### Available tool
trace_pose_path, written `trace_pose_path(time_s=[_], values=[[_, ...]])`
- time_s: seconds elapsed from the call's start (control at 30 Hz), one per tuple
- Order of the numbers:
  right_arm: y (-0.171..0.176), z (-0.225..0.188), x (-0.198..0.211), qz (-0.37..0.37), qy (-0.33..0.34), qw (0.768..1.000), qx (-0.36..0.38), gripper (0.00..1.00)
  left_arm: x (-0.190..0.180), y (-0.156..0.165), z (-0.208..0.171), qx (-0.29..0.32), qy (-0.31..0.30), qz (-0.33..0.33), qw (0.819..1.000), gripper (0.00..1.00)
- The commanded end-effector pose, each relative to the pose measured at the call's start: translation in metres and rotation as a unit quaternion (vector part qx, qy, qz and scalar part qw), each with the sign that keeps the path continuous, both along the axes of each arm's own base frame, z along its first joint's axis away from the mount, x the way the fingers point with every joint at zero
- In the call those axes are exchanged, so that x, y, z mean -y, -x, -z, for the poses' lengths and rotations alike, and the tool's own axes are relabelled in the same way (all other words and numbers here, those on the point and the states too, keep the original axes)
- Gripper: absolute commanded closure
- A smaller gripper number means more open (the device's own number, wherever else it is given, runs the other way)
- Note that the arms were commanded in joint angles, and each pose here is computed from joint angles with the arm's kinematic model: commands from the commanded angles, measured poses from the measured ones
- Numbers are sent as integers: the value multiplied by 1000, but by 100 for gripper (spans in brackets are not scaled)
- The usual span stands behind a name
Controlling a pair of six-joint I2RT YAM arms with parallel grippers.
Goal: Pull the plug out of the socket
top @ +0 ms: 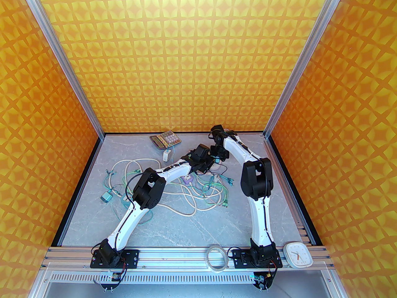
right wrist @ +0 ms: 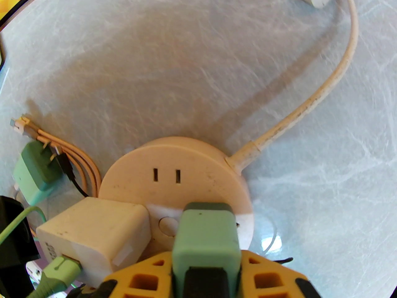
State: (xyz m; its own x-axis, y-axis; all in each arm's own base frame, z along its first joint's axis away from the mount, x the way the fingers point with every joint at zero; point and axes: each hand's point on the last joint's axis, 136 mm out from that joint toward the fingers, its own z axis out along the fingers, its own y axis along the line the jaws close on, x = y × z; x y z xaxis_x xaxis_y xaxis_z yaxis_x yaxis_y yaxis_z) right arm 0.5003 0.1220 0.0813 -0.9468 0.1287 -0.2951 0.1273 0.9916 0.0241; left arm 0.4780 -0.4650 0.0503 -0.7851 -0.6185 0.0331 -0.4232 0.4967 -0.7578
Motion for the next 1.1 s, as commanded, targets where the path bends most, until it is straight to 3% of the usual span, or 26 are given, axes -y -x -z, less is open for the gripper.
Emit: trace_pose_path(time_s=[0.0, 0.2, 0.3, 0.67, 0.83, 1.07], values=[[6, -34, -67, -69, -34, 996, 35, 87, -40, 74, 134, -157, -145, 17, 977, 100], [2, -31, 11, 11, -63, 997, 34, 87, -39, 75, 134, -156, -144, 17, 977, 100], [2, -31, 21, 21, -72, 997, 34, 87, -39, 75, 134, -156, -143, 18, 977, 100], [6, -43, -87, -77, -76, 994, 34, 86, -36, 75, 134, -156, -144, 19, 977, 100], [3, -45, -39, -41, -62, 997, 36, 86, -38, 76, 135, -157, -145, 18, 977, 100], [4, -38, 32, 36, -101, 994, 36, 86, -37, 77, 134, -157, -143, 18, 977, 100]])
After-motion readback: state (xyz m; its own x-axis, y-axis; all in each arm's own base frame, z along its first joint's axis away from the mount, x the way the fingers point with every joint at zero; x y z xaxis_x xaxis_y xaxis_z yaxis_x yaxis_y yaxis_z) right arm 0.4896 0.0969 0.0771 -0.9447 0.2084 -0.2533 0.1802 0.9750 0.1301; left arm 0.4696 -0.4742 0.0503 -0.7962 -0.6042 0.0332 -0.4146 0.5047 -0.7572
